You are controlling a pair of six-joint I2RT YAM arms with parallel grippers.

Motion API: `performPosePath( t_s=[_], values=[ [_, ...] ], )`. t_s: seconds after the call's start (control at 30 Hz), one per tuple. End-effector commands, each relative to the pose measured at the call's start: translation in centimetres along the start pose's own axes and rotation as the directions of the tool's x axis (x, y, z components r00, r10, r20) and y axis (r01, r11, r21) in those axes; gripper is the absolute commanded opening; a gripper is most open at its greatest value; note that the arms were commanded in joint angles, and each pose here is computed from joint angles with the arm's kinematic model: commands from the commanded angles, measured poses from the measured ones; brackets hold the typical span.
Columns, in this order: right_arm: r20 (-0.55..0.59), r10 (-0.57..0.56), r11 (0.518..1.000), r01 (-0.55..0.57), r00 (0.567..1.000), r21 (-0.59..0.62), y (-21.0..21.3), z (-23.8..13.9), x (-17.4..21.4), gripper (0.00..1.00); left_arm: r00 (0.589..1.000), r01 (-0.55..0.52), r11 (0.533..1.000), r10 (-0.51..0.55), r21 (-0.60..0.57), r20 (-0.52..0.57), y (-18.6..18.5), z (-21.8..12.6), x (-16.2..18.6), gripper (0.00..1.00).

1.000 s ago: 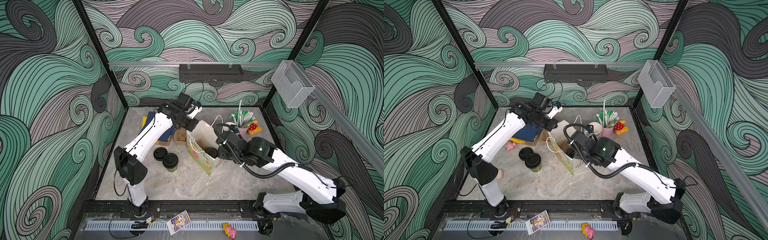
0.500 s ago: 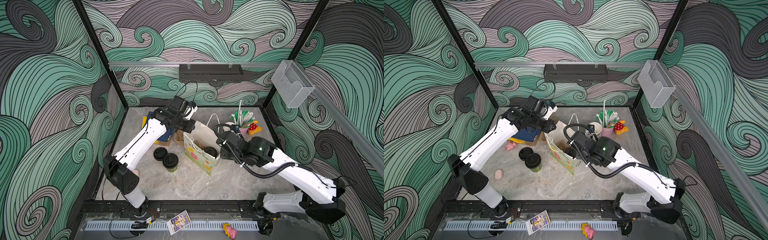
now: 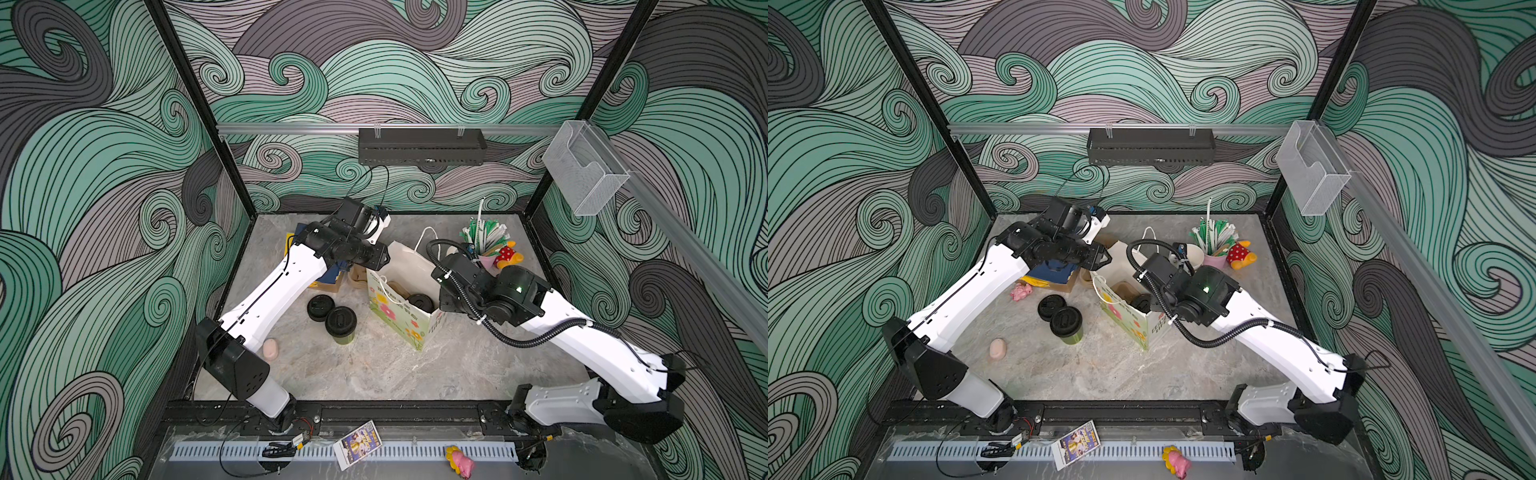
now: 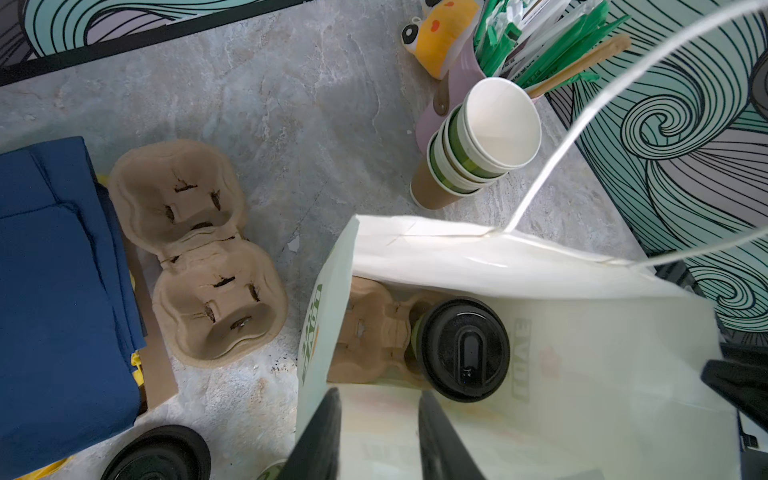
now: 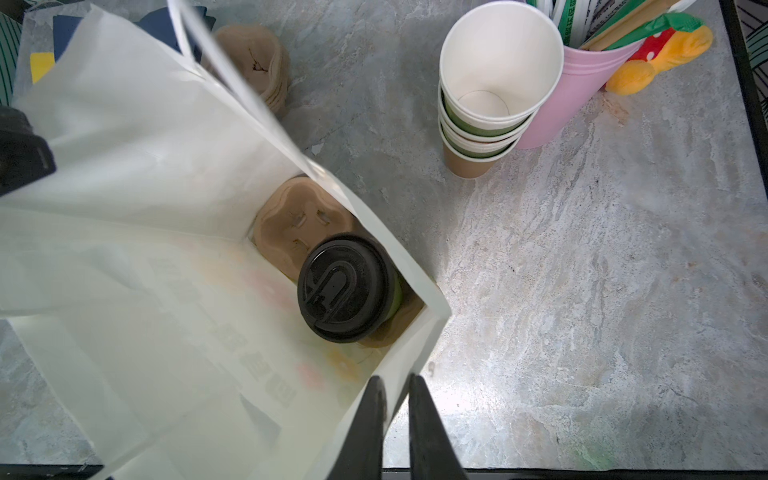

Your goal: Pack the takeout coffee

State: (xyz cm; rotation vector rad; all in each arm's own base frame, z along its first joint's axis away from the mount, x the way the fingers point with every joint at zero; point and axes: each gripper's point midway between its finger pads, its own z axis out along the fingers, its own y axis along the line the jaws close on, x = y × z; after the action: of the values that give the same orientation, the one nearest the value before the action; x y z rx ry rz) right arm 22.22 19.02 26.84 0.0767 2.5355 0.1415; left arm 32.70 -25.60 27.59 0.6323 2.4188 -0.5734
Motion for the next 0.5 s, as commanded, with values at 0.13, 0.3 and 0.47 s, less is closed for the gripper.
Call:
performPosePath(
  t_s=[0.13,0.3,0.47],
  values=[
    [-0.017,0.005,1.000,-0.005,1.000,0.003,-0.3,0.0,-0.6,0.01,0.998,0.006,0.999,-0.009,0.045,0.058,-0.8,-1.8,-0.6,0.34],
    [-0.020,-0.008,1.000,0.008,1.000,-0.006,-1.2,-0.2,-1.6,0.00,0.998,0.025,0.995,-0.029,0.095,0.052,-1.6,-2.0,0.2,0.33],
    [-0.037,-0.044,0.999,0.044,0.998,-0.023,-1.6,0.0,-2.8,0.00,0.995,0.067,0.984,-0.078,0.166,0.064,-2.7,-2.6,0.9,0.34]
  ],
)
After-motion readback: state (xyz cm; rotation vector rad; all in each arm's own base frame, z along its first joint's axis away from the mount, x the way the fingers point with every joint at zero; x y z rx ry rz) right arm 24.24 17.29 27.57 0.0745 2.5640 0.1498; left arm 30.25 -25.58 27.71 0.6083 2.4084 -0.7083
